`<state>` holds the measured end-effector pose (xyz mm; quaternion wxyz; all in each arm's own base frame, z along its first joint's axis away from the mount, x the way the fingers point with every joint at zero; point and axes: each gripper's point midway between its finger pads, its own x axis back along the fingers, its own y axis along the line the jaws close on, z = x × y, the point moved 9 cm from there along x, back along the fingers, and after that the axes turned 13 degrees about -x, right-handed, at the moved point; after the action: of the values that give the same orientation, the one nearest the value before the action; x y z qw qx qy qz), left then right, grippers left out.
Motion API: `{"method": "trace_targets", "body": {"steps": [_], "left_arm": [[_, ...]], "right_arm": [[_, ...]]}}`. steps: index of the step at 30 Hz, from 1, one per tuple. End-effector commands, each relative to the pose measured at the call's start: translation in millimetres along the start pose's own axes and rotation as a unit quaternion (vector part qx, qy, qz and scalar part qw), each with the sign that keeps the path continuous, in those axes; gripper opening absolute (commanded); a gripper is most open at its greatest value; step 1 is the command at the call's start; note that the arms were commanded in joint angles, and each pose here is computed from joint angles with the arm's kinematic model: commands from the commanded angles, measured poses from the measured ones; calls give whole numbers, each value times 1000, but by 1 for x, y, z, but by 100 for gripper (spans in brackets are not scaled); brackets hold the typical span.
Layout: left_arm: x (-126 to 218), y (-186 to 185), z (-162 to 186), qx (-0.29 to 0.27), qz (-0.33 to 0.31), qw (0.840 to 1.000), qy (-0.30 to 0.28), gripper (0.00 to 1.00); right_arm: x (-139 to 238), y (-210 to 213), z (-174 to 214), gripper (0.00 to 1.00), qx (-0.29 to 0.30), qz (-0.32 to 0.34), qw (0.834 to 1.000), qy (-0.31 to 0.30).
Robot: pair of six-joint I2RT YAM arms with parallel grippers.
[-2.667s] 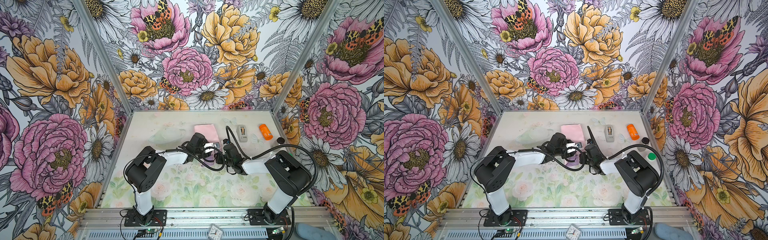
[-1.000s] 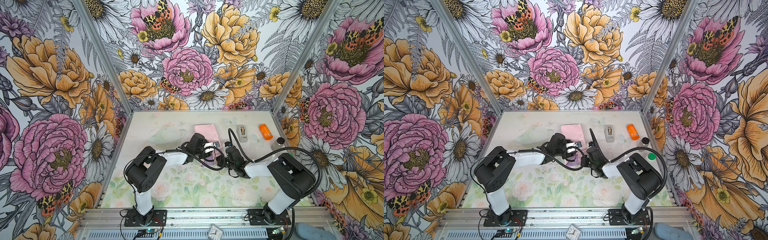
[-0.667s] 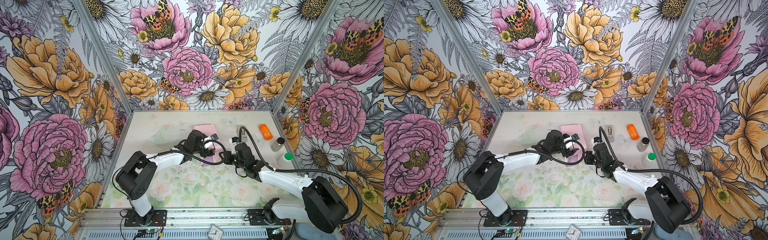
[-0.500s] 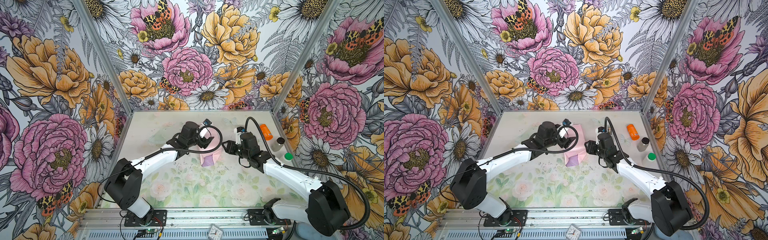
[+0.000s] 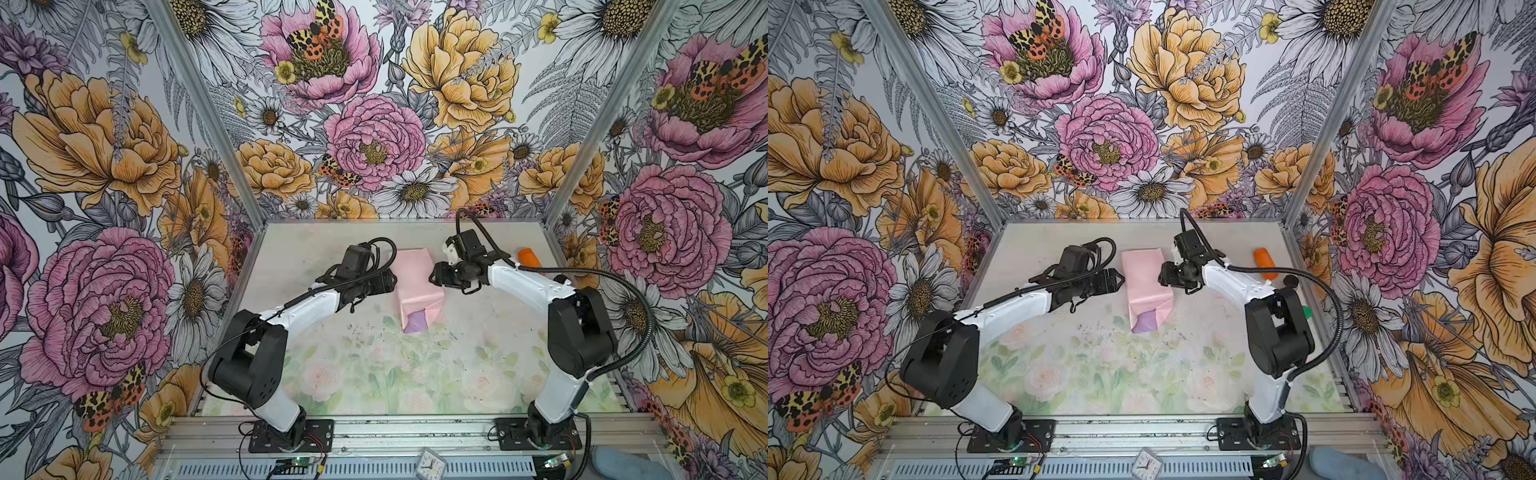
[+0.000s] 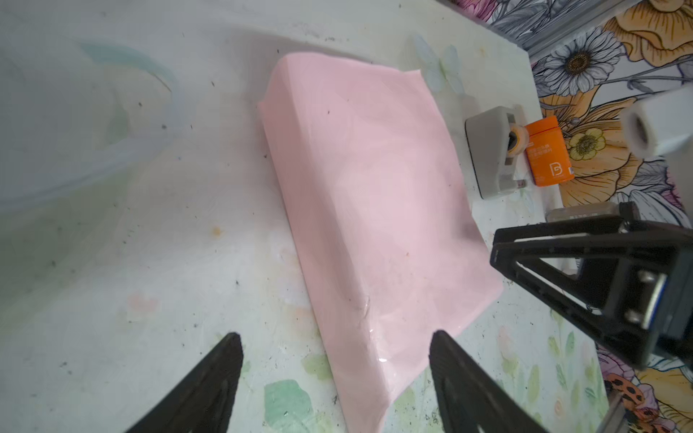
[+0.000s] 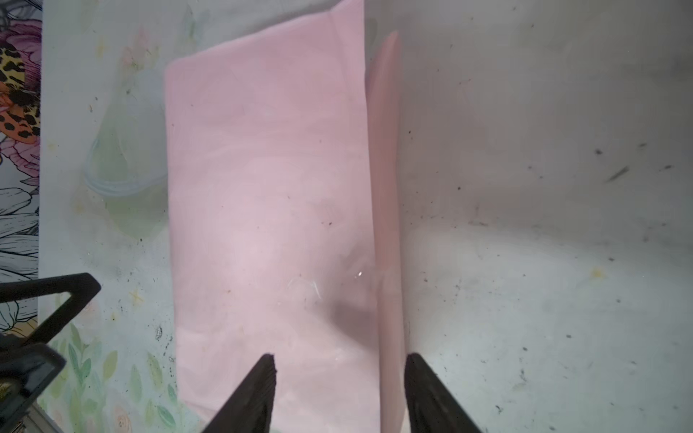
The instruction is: Wrap the gift box in paper
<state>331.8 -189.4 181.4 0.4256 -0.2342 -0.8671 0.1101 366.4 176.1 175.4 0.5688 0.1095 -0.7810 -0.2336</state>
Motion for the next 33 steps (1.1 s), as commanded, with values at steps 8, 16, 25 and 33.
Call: {"method": "trace_targets", "body": {"steps": [8,16,25,33], "left_arm": [[-37,-15,-5,14,53,998,0,73],[-68,-29,-5,-23,67,997,20,73],[-32,-40,-32,-86,37,995,-38,75],[0,-23,3,-59,29,996,-62,75]], "right_arm": [[-3,-4,9,45,-9,-4,999,35],[11,-8,26,41,-29,5,999,28],[45,-19,19,55,-59,2,998,-18],[19,-19,-5,55,-52,19,998,0]]}}
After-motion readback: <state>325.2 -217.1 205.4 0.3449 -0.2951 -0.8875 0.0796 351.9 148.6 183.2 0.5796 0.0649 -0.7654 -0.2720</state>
